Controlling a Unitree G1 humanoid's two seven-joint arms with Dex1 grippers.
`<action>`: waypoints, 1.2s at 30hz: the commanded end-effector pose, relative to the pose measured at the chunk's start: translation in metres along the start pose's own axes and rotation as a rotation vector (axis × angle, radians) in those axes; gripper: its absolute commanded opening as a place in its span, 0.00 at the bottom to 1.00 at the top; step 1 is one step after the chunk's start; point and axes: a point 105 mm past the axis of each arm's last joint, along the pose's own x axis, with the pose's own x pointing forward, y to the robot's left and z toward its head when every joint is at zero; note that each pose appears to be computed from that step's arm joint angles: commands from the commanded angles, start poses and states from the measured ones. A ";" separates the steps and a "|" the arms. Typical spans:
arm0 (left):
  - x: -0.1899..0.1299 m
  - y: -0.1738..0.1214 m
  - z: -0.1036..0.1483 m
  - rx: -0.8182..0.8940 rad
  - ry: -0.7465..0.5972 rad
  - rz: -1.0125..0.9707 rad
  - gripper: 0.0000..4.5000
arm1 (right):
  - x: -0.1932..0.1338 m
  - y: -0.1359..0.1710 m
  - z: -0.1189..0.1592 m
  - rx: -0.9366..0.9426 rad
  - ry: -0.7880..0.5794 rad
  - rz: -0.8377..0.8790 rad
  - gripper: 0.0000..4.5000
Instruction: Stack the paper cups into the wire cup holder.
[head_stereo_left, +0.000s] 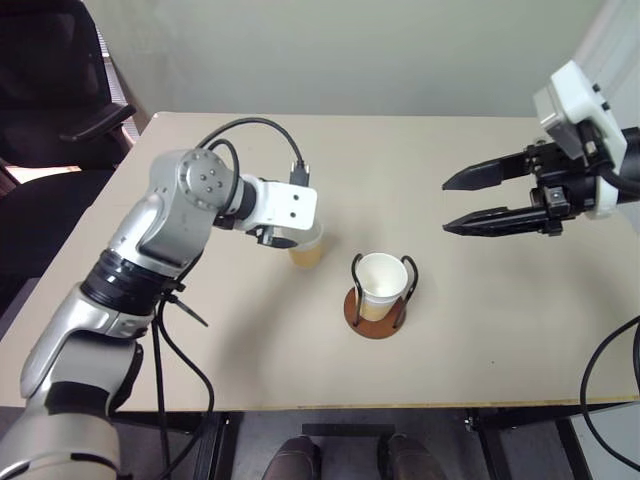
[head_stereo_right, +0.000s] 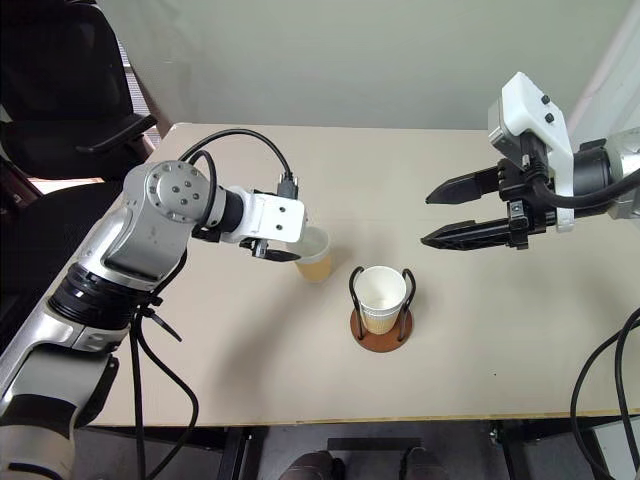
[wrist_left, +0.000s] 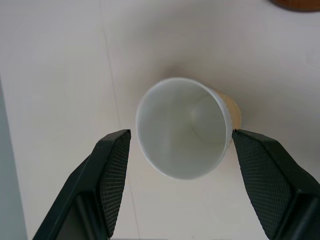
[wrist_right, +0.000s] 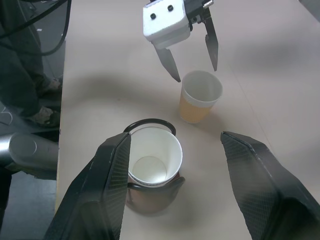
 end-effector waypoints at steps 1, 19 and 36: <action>0.002 -0.001 -0.003 0.006 0.020 0.004 0.78 | -0.003 0.001 0.004 -0.026 -0.003 -0.007 0.65; 0.044 -0.012 -0.012 0.046 0.020 -0.095 0.58 | -0.002 0.003 0.001 -0.017 -0.014 -0.012 0.66; -0.005 -0.035 0.027 0.096 -0.279 -0.381 0.01 | -0.011 0.008 -0.013 -0.051 -0.089 0.024 0.66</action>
